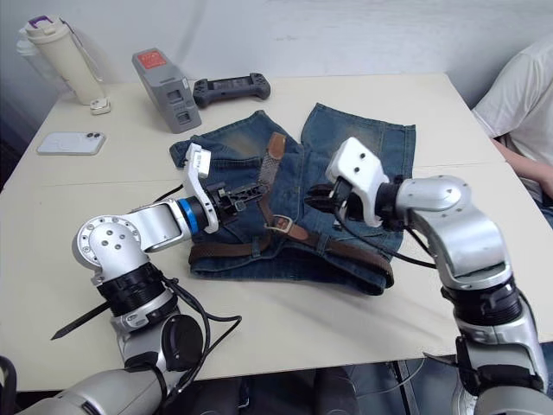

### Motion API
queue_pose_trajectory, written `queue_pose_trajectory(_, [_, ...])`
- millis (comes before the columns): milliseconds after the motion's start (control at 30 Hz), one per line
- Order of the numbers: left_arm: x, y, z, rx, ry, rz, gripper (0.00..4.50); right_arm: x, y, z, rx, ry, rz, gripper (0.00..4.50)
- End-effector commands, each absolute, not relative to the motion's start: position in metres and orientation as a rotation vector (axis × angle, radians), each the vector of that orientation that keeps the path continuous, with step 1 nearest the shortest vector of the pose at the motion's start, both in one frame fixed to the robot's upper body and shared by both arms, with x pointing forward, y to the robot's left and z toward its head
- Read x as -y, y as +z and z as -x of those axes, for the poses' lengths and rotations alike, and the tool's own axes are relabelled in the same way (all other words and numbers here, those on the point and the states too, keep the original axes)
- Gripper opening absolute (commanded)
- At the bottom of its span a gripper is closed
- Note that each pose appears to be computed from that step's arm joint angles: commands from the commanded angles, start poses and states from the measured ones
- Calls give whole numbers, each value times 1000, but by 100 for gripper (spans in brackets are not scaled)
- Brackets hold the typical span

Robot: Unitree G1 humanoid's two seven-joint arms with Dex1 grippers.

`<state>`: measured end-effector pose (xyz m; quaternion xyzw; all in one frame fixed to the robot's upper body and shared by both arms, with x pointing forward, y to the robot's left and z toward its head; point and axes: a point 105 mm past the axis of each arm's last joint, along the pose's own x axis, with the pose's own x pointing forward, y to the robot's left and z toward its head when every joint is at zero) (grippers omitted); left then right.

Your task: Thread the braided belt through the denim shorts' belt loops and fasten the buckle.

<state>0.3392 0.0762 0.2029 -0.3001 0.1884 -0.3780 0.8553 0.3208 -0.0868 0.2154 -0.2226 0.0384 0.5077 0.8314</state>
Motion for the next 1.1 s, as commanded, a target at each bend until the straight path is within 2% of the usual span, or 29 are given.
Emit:
queue_pose_trajectory(33, [-77,216,-332,-328,-842,632,0,80,219,-321,-47,1086,439,10])
queue_pose_trajectory(300, [-79,216,-328,-320,-856,634,0,63,203,-328,-84,1110,372,4])
queue_pose_trajectory(367, [-81,216,-327,-319,-855,631,0,67,186,-327,-139,1114,394,4])
queue_pose_trajectory(733, [-76,207,-320,-366,-912,655,0,68,142,-314,-231,1140,315,4])
queue_pose_trajectory(933, [-71,201,-319,-415,-944,687,0,78,109,-321,-320,1074,371,4])
queue_pose_trajectory(1000, [-68,191,-314,-462,-957,661,0,77,107,-321,-316,1076,398,4])
queue_pose_trajectory(1100, [-69,187,-314,-482,-956,669,0,75,131,-321,-233,1084,349,4])
